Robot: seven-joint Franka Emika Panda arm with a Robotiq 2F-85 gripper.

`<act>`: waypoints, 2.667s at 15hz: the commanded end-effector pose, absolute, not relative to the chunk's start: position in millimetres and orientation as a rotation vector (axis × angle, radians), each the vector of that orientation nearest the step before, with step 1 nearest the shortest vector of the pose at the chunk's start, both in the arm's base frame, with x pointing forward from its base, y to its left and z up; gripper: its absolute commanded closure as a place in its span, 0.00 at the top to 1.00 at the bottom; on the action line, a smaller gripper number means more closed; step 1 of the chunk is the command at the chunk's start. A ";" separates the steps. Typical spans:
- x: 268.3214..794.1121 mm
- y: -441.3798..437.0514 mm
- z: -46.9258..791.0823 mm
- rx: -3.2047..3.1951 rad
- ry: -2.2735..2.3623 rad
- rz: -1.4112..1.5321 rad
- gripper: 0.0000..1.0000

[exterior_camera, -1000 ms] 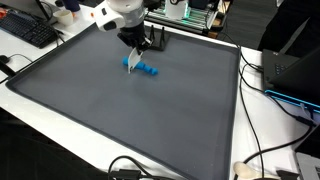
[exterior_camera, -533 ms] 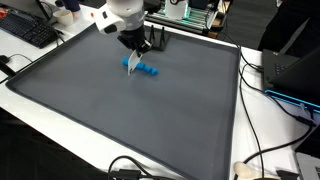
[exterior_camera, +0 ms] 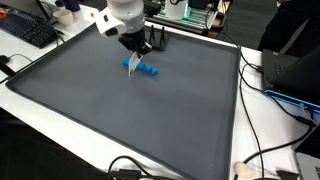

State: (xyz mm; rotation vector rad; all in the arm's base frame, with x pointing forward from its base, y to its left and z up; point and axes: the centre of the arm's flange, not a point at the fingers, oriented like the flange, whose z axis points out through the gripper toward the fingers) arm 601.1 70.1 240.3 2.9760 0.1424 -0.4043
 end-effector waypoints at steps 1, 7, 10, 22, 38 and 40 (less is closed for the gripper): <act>589.5 66.6 209.7 2.960 0.169 -0.468 0.01; 582.5 66.7 214.7 2.965 0.182 -0.532 0.01; 579.4 65.2 214.6 2.962 0.198 -0.587 0.01; 576.3 62.4 227.1 2.951 0.174 -0.641 0.01; 582.2 42.8 274.8 2.986 0.109 -0.517 0.01; 584.6 39.7 279.0 2.997 0.096 -0.479 0.01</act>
